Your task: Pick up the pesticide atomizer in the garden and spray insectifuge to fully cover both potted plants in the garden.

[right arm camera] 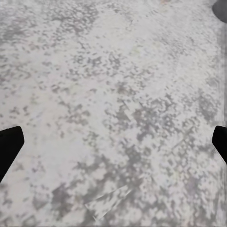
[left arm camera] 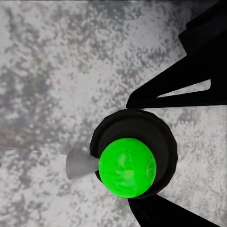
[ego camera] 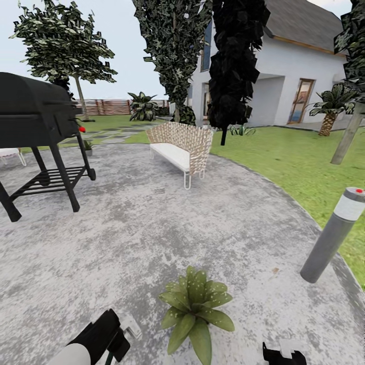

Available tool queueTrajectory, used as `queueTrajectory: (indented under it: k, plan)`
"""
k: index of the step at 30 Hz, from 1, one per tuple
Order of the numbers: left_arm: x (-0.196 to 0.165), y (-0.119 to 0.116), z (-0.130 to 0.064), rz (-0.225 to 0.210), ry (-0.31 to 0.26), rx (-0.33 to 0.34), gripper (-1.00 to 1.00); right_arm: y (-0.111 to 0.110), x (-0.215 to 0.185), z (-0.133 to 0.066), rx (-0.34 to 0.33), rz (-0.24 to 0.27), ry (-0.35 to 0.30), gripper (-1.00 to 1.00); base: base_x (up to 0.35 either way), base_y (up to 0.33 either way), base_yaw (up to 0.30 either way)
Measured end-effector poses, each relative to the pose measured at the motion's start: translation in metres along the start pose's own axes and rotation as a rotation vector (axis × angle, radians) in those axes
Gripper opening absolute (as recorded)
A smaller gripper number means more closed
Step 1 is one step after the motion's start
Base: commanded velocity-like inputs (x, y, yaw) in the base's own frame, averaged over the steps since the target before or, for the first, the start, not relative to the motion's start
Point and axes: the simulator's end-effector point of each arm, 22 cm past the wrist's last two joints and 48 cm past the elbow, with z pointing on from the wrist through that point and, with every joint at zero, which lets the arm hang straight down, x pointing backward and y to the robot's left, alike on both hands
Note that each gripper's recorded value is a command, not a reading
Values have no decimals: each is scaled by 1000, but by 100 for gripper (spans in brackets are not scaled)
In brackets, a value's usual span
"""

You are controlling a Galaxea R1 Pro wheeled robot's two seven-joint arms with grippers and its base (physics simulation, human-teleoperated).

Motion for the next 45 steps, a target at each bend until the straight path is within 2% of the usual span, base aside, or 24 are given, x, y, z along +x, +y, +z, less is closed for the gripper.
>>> queueTrajectory:
  k: [6, 10, 14, 17, 18, 19, 20, 23, 33, 45]
  plan:
    - [-1, -1, 0, -2, -3, 3, -100, 1, 0, 0, -2, -1, 1, 100, 1, -245, 30]
    - [-8, -10, 0, -4, -13, 17, -100, 2, 1, 0, -3, 0, 2, 100, 0, -34, 251]
    - [-10, -5, -2, -1, -19, 4, -100, 2, 1, 0, -3, 0, 1, 100, 0, 0, 276]
    - [-11, 9, -2, -4, -20, -72, -100, 2, 1, 0, -3, 0, 1, 100, 0, 0, 261]
    - [-12, 10, -2, -12, -24, -78, -100, 2, 0, 0, -3, 0, 1, 100, 0, 0, 198]
    - [-13, 10, -2, -20, -27, -77, -100, 2, 0, 0, -3, 0, 0, 100, 0, 0, 53]
    - [-16, 7, -2, -51, -44, -62, -100, 1, 0, 0, -1, 0, 0, 100, 0, 0, 34]
    - [-17, 5, -1, -66, -53, -52, -100, 0, 0, 0, 0, 1, -1, 100, 0, 0, 10]
    - [-19, 4, -2, -66, -59, -51, -100, -1, -1, 0, 2, 2, -3, 100, 0, -219, 10]
    - [-20, 9, -3, -71, -62, -58, -100, 0, -1, 0, 1, 1, -2, 100, -60, -28, 233]
